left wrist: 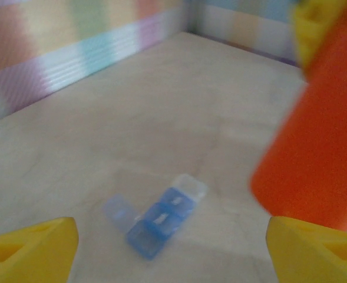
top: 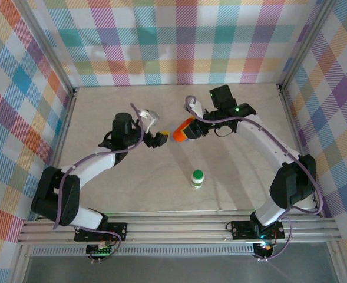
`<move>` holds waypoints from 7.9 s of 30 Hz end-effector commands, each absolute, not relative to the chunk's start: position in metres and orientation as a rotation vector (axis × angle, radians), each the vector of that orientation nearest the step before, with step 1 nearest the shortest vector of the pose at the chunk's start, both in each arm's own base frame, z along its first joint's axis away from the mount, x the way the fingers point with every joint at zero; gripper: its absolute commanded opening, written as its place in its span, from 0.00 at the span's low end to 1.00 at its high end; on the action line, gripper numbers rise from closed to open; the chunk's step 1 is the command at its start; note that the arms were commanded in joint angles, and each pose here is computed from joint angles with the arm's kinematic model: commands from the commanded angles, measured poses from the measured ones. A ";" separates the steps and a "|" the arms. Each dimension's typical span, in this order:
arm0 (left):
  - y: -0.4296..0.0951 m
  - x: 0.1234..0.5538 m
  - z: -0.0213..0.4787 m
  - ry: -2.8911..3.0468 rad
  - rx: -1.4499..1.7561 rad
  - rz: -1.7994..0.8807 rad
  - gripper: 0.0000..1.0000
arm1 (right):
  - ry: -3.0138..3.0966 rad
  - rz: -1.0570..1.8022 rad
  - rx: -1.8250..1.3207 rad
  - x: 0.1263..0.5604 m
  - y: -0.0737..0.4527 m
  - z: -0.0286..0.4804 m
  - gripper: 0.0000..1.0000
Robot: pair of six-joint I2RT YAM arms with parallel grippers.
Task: Sort the pills into containers
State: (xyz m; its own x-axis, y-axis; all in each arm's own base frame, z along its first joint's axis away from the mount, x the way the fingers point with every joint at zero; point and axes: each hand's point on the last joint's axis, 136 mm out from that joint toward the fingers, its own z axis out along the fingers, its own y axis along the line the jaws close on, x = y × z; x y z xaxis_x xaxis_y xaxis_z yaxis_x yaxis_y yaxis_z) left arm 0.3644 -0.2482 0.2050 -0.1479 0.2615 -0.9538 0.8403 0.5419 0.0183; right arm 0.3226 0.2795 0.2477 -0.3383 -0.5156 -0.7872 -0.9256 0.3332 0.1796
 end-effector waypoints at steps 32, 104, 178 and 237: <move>-0.316 0.302 0.264 1.224 1.403 -0.944 0.70 | 1.513 1.132 -1.406 0.286 0.295 0.313 0.31; -0.313 0.363 0.250 1.431 0.855 -0.752 0.16 | 2.005 1.174 -0.479 0.390 0.323 0.313 0.38; -0.129 0.310 0.387 1.297 0.996 -1.199 0.00 | 2.029 -0.016 -0.239 0.403 0.106 0.186 0.99; -0.158 0.423 0.236 1.787 0.689 -0.436 0.00 | 1.951 0.151 -0.042 0.398 0.022 0.092 0.99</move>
State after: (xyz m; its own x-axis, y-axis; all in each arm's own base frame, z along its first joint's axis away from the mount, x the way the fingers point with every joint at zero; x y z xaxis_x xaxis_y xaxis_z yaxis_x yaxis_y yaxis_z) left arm 0.3797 -0.1702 0.2150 -0.2257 0.3572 -0.9064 0.8352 0.5500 0.0088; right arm 0.3927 0.0210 0.0832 -0.4042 0.0233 -0.9144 -0.0954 0.9931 0.0675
